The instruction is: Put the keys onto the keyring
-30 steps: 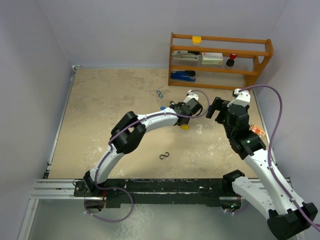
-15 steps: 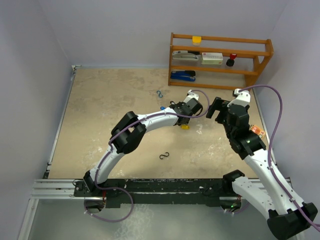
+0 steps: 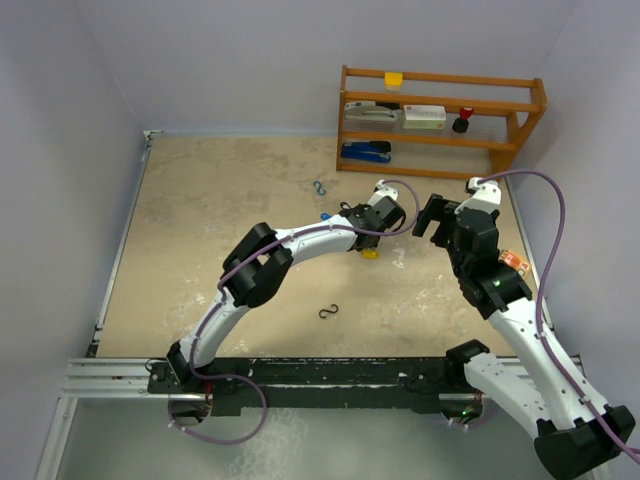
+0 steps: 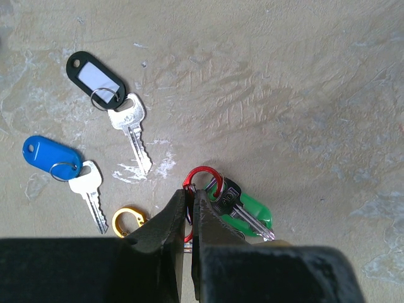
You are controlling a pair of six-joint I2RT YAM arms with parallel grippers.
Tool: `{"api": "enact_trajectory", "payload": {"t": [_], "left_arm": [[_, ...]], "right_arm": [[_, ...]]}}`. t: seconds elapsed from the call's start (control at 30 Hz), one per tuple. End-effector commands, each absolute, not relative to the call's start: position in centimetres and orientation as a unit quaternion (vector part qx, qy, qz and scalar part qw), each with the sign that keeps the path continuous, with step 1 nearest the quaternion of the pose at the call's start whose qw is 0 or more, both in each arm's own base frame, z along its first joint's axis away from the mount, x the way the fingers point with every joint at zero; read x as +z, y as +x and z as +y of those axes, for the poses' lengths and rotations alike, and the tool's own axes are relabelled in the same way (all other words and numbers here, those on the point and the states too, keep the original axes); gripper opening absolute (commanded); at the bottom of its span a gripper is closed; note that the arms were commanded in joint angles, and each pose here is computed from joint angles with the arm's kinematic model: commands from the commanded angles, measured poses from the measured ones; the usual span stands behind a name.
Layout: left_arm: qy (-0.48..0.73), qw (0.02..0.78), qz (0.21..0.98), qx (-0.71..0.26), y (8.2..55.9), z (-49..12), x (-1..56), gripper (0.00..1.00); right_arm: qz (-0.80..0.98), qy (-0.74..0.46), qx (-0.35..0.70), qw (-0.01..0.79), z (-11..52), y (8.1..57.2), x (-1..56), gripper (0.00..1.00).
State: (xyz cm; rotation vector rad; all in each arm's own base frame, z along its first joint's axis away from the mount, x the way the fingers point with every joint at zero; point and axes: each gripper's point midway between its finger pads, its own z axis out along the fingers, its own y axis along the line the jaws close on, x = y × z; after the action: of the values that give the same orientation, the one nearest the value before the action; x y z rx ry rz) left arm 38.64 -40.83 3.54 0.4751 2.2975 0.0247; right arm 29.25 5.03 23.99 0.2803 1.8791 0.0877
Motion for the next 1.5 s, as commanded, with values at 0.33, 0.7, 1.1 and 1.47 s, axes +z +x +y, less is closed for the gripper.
{"api": "enact_trajectory", "payload": {"t": [0.33, 0.7, 1.1, 1.47], "left_arm": [[0.180, 0.395, 0.901, -0.010, 38.6, -41.8, 4.6, 0.00], [0.184, 0.387, 0.904, -0.010, 38.0, -41.5, 4.4, 0.00], [0.188, 0.386, 0.901, -0.055, 37.2, -42.2, 6.2, 0.00], [0.159, 0.402, 0.889, -0.151, 37.4, -42.1, 10.9, 0.00]], "right_arm": [[0.793, 0.126, 0.035, 0.595, 4.5, 29.2, 24.9, 1.00], [0.793, 0.127, 0.037, 0.595, 4.6, 29.2, 24.9, 1.00], [0.795, 0.126, 0.036, 0.593, 4.6, 29.3, 24.6, 1.00], [0.791, 0.128, 0.039, 0.597, 4.6, 29.0, 25.2, 1.00]]}}
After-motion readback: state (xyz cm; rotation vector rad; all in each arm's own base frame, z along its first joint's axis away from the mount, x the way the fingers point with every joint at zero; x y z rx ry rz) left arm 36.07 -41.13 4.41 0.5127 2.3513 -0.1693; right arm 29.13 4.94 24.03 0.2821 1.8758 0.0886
